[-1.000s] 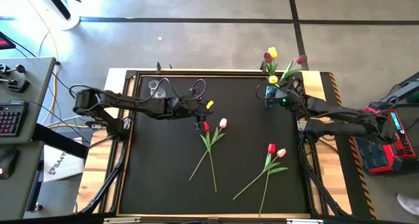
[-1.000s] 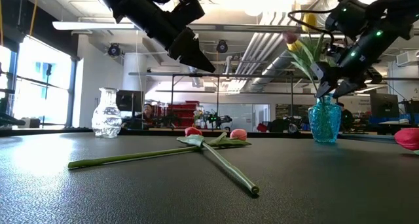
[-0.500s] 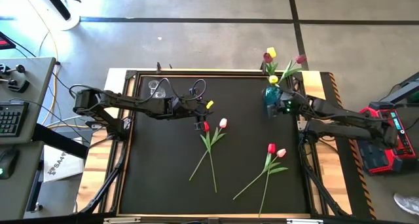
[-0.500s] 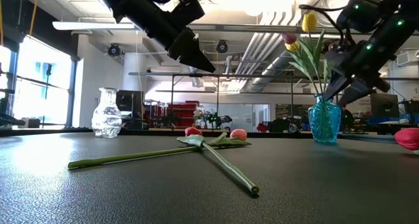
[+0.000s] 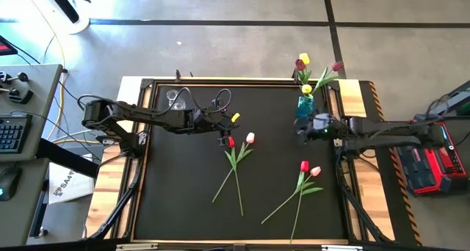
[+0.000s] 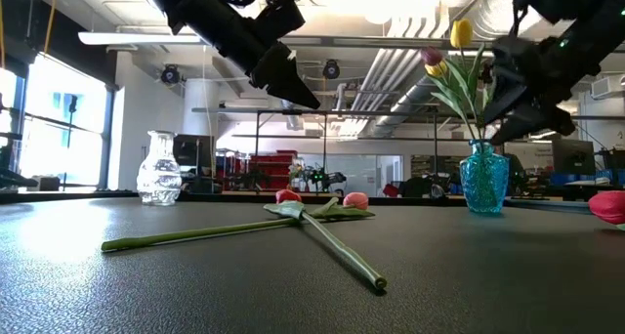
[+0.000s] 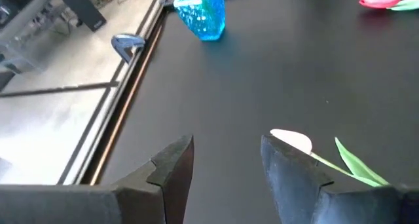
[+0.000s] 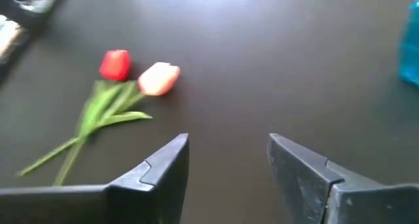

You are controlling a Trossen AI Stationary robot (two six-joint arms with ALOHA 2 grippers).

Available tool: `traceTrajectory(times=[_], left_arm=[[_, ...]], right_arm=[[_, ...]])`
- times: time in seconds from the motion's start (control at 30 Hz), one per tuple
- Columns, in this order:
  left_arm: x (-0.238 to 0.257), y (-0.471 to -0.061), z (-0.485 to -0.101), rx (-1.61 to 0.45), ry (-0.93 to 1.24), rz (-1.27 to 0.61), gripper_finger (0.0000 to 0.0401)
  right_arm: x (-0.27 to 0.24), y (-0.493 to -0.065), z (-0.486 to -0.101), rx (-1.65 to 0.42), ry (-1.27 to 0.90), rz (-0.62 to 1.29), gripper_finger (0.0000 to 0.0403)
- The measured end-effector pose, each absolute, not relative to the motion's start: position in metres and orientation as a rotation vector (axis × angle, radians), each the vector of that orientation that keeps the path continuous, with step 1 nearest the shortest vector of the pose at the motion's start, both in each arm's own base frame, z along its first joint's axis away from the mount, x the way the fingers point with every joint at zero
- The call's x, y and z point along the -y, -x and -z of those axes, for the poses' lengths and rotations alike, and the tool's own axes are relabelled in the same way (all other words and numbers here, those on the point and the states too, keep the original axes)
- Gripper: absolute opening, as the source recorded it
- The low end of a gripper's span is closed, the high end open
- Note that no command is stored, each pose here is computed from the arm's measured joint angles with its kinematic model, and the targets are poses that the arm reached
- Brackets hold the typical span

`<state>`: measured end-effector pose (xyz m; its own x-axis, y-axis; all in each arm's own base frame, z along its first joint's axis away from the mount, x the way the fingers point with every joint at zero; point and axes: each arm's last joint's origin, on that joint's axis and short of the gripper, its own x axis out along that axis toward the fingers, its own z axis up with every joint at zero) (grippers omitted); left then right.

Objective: Sort flowers into vase by color
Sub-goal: Put the left pink flower into the transparent vase

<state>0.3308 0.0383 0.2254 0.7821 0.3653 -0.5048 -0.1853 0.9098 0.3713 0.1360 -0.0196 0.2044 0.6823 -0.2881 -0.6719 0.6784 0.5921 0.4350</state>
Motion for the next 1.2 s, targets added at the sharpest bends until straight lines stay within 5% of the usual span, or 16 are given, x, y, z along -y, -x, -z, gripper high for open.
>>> traceTrajectory(times=[0.47,1.2], left_arm=[[-0.022,-0.319,-0.200,-0.737,0.070,-0.279,0.0166],[0.009,-0.325,-0.114,-0.694,0.597,-0.521,0.0165]], right_arm=[[-0.033,-0.174,-0.219,-0.267,-0.495,0.486,0.0172],[-0.021,-0.195,-0.226,-0.135,-0.277,0.611,0.0171]])
